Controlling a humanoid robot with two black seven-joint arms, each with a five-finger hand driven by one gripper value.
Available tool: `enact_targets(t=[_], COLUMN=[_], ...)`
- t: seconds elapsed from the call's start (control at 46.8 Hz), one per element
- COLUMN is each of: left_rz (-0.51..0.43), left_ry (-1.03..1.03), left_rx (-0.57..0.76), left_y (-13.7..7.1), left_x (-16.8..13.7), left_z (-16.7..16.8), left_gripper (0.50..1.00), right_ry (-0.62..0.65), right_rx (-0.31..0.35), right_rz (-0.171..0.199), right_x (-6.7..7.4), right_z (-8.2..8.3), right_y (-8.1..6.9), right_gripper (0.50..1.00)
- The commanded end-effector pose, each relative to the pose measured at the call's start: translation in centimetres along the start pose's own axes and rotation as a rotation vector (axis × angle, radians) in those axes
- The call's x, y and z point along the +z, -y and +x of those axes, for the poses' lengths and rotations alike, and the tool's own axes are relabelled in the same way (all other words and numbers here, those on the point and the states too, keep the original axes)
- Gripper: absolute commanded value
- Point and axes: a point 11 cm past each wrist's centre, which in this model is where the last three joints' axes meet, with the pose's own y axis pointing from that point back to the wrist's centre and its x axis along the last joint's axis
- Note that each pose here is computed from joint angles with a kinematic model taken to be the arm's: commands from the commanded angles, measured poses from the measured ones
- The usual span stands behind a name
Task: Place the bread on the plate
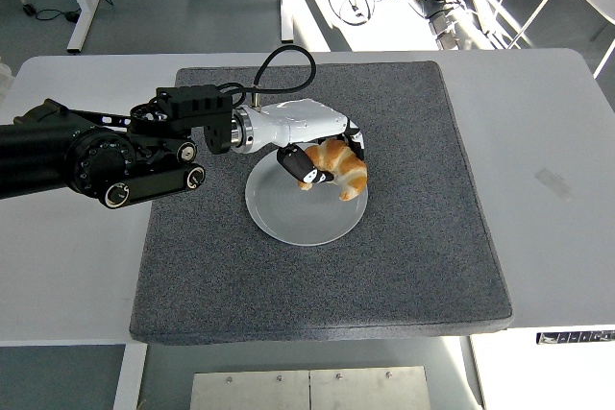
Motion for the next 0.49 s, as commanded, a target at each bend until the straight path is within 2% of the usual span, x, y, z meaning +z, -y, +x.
enact_targets(t=[0.0, 0.47], left_rz=[0.003, 0.043], left_ry=[0.001, -0.016], left_rx=[0.001, -0.032], left_y=[0.1, 0.4], left_x=[-0.1, -1.4], left_z=[0.0, -2.7], left_gripper=[0.500, 0.500], right_ry=[0.000, 0.000], right_rx=[0.000, 0.000], right_rz=[0.000, 0.001], right_x=[0.0, -0.1], right_z=[0.0, 0.0], right_y=[0.0, 0.0], right_gripper=[1.000, 1.000])
